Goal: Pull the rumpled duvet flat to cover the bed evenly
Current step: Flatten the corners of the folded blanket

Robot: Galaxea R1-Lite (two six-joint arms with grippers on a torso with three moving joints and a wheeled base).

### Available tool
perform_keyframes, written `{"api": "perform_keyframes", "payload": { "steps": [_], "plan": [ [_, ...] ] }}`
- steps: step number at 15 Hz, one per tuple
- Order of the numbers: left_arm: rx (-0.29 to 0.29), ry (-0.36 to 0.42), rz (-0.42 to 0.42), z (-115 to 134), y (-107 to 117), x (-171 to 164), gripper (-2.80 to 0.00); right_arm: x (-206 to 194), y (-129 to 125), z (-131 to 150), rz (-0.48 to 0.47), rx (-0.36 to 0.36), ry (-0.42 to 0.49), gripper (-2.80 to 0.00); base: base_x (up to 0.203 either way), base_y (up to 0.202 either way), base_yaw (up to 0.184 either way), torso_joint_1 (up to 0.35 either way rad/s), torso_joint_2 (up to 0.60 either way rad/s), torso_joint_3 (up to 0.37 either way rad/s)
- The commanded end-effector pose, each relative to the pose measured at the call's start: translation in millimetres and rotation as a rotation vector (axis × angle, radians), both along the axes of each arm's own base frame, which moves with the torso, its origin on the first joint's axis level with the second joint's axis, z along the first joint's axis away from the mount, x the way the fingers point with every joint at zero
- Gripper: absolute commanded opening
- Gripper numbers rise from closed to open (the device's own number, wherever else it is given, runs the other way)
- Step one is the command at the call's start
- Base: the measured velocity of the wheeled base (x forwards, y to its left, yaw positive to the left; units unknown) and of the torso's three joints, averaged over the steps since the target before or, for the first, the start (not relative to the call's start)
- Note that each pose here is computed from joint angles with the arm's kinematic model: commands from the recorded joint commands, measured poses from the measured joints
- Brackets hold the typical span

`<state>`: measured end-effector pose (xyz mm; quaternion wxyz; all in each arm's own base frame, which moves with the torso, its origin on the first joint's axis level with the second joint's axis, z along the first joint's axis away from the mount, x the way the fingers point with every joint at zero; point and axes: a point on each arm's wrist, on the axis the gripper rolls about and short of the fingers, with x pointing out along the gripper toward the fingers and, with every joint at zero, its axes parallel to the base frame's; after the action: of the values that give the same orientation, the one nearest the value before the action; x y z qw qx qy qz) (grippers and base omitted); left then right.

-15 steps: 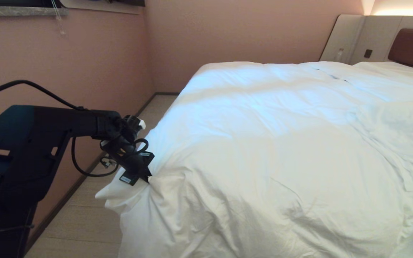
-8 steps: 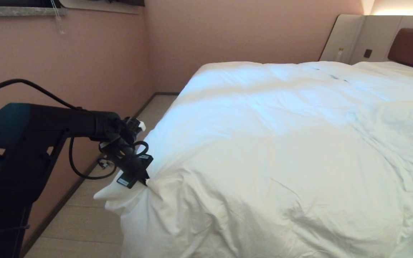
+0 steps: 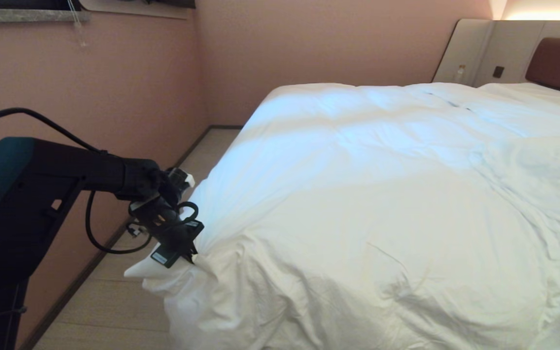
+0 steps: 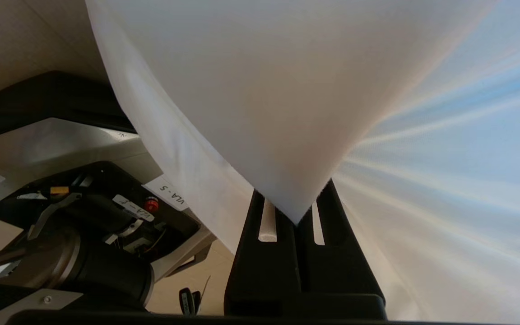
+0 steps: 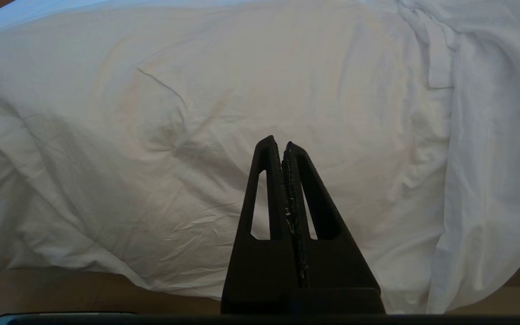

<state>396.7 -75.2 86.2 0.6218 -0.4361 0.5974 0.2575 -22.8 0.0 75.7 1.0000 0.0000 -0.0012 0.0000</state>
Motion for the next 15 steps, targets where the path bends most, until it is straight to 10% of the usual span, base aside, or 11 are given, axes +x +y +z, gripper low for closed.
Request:
{"api": "perform_keyframes", "payload": {
  "steps": [1, 6, 8, 12, 15],
  "plan": [
    [-0.001, -0.003, 0.008, -2, 0, 0, -2.8, 0, 0, 0, 0.0, 0.0, -0.001, -2.8, 0.0, 0.0, 0.0, 0.0, 0.0, 0.0],
    [0.014, -0.048, 0.006, -2, -3, 4, -2.8, 0, 0, 0, 0.0, 0.0, -0.001, -2.8, 0.0, 0.0, 0.0, 0.0, 0.0, 0.0],
    [0.012, -0.055, 0.006, 0, -3, 5, 0.0, 0, 0, 0, 0.0, 0.0, -0.001, -2.8, 0.0, 0.0, 0.0, 0.0, 0.0, 0.0],
    [0.005, -0.104, 0.008, 21, -2, -2, 0.0, 0, 0, 0, 0.0, 0.0, -0.001, -2.8, 0.0, 0.0, 0.0, 0.0, 0.0, 0.0],
    [-0.024, -0.283, 0.013, 93, 3, -28, 0.0, 0, 0, 0, 0.0, 0.0, -0.001, -2.8, 0.0, 0.0, 0.0, 0.0, 0.0, 0.0]
  ]
}}
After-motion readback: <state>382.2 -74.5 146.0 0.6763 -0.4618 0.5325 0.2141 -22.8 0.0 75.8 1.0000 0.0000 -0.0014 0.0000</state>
